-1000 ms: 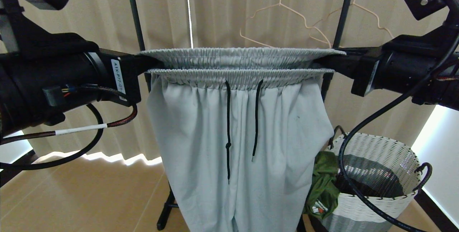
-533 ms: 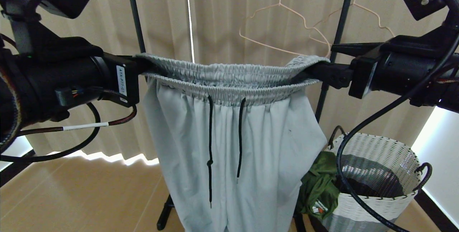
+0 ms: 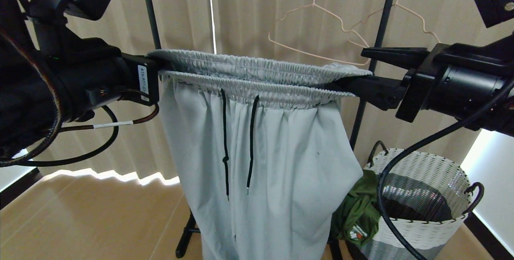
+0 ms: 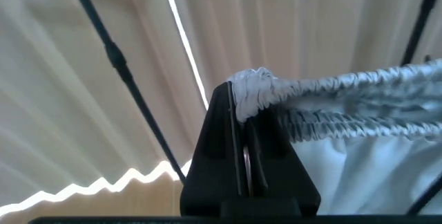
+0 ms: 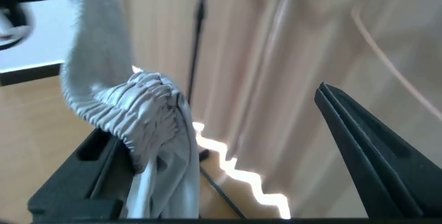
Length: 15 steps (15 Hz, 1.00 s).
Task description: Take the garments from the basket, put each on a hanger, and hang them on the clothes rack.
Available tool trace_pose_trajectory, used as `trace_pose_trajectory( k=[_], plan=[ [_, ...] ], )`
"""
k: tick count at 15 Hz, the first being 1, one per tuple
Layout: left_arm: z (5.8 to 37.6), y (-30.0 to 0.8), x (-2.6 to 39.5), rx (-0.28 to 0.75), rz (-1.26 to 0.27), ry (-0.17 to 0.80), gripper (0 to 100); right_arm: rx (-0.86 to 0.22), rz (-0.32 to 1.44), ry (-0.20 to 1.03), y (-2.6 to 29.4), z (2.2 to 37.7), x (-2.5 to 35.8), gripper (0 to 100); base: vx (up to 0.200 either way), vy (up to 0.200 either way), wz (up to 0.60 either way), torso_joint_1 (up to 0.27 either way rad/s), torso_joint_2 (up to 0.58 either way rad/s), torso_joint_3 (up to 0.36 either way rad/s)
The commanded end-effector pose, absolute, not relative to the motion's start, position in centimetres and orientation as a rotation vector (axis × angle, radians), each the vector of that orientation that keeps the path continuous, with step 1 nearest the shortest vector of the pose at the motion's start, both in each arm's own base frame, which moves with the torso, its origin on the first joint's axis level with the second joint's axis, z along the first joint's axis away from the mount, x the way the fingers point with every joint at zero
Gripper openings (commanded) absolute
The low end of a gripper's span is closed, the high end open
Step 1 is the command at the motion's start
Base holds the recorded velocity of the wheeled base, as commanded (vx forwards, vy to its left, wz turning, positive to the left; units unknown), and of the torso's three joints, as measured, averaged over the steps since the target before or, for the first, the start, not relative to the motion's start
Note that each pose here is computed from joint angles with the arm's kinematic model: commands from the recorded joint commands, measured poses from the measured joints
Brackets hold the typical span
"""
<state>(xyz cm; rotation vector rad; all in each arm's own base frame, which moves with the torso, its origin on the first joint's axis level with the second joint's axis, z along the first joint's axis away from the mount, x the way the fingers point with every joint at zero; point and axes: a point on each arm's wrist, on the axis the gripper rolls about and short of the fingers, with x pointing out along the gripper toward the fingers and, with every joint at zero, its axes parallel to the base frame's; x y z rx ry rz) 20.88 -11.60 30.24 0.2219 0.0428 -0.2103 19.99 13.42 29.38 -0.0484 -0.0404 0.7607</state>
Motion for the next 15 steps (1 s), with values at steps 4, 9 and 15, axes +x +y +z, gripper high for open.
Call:
trace_pose_trajectory(
  k=[4,9,15],
  plan=[
    [30.1,-11.5,21.2,0.225,-0.175,0.05,0,-0.052,0.878,-0.053,12.1,28.9,17.5,100,0.0,0.0,0.0,0.0,0.0,0.0],
    [30.3,-11.2,20.6,0.22,-0.172,0.043,0,-0.076,0.832,-0.05,11.4,28.5,17.5,100,0.0,0.0,0.0,0.0,0.0,0.0],
    [29.0,-6.2,15.5,0.207,-0.082,0.031,0,-0.29,0.417,-0.041,7.3,27.1,18.4,100,0.0,0.0,0.0,0.0,0.0,0.0]
  ],
)
